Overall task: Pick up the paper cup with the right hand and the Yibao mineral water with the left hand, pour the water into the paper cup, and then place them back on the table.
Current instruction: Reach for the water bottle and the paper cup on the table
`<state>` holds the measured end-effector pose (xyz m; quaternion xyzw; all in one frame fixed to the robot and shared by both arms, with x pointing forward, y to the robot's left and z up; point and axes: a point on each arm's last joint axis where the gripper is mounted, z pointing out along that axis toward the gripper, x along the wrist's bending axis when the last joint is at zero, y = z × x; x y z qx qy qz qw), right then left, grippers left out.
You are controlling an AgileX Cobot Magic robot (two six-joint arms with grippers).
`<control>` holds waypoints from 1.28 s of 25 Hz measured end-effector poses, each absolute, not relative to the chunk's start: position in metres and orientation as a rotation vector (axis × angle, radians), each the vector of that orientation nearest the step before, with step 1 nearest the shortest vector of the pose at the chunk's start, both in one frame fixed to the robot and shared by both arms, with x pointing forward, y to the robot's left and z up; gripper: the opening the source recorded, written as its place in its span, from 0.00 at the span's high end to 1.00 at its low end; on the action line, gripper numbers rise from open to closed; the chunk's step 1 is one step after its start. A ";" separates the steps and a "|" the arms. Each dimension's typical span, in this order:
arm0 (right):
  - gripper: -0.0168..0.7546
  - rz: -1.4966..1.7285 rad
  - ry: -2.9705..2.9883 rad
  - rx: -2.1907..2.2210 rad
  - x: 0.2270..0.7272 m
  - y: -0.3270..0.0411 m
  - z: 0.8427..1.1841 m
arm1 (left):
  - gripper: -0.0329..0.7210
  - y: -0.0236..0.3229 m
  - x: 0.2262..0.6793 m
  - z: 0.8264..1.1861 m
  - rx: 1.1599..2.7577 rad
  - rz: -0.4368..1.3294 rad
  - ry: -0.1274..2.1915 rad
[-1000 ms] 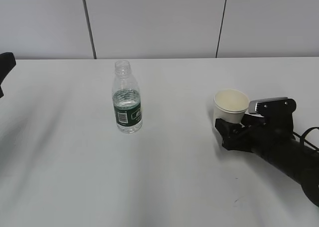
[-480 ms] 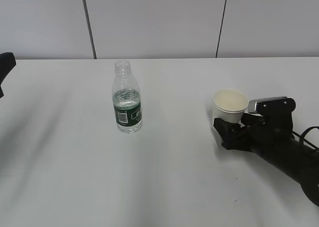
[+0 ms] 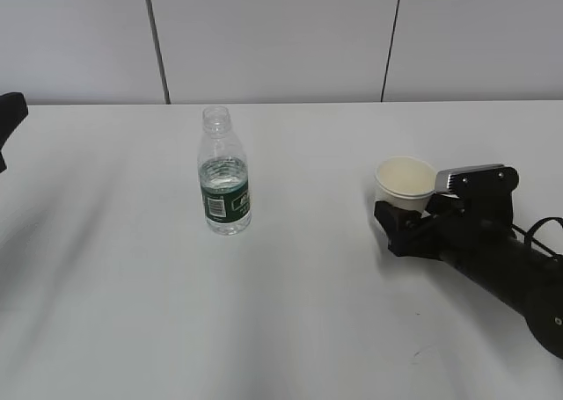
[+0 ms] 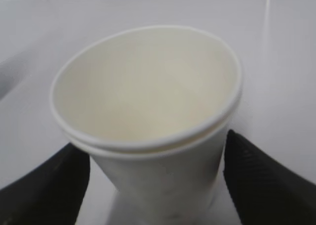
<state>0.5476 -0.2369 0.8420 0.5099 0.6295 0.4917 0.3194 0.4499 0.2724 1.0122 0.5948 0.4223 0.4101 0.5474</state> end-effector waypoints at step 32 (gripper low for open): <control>0.33 1.316 1.653 1.309 0.564 -0.233 0.836 | 0.34 0.263 0.446 1.007 1.564 0.943 0.873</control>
